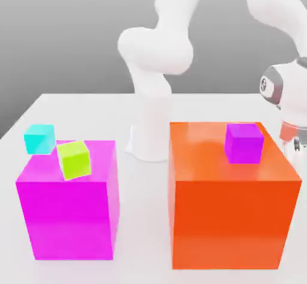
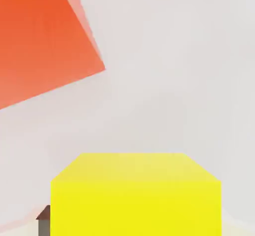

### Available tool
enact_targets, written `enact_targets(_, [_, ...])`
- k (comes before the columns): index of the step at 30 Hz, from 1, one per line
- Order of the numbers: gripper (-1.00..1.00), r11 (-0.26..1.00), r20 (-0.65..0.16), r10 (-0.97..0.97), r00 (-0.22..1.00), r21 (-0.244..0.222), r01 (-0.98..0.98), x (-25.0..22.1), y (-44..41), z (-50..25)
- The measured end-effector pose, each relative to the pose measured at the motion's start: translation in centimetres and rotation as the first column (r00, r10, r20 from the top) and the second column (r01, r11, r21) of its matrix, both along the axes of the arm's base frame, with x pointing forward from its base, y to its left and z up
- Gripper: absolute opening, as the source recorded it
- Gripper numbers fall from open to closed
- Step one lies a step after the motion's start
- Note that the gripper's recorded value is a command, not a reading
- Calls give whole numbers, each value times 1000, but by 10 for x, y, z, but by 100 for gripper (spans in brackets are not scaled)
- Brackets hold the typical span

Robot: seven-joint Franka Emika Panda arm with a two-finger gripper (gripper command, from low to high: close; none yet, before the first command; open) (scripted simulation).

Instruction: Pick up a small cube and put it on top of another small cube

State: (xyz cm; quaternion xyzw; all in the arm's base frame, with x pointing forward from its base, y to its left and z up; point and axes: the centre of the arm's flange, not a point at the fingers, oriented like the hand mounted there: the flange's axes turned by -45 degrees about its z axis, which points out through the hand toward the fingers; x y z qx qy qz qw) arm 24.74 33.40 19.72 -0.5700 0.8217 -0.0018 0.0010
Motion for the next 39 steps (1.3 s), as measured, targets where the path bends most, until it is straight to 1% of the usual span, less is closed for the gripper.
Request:
enact_targets(3, [-100,997,53,-24,998,80,20,44,-8,36])
enact_targets(5, [-100,991,113,-30,993,136,15,80,-19,65])
enact_targets(7, [-100,983,183,-39,982,183,5,117,-36,96])
enact_targets(9, [-100,976,260,-49,964,217,-8,151,-58,129])
enact_targets(10, [-100,974,296,-54,954,226,-15,166,-71,144])
enact_targets(12, [-100,973,336,-88,938,230,9,194,-107,171])
enact_targets(14, [-100,971,330,-157,931,224,84,215,-153,191])
enact_targets(16, [-100,959,292,-246,924,211,189,227,-203,204])
enact_targets(19, [-100,916,225,-392,892,182,357,231,-278,221])
enact_targets(22, [-100,837,154,-546,824,139,529,219,-354,238])
enact_targets(24, [-100,760,107,-650,752,103,642,202,-405,249])
enact_targets(25, [-100,712,82,-702,707,81,698,190,-430,255])
enact_targets(26, [-100,649,45,-761,647,48,760,177,-454,257])
enact_targets(27, [-100,606,21,-795,606,25,795,168,-468,250])
enact_targets(28, [-100,584,9,-812,584,13,812,164,-474,239])
enact_targets(30, [-100,567,1,-824,567,3,824,161,-479,211])
enact_targets(31, [100,564,0,-826,564,1,826,160,-480,199])
enact_targets(37, [100,563,-2,-827,563,2,827,159,-480,193])
enact_targets(39, [100,561,-4,-828,561,3,828,160,-481,208])
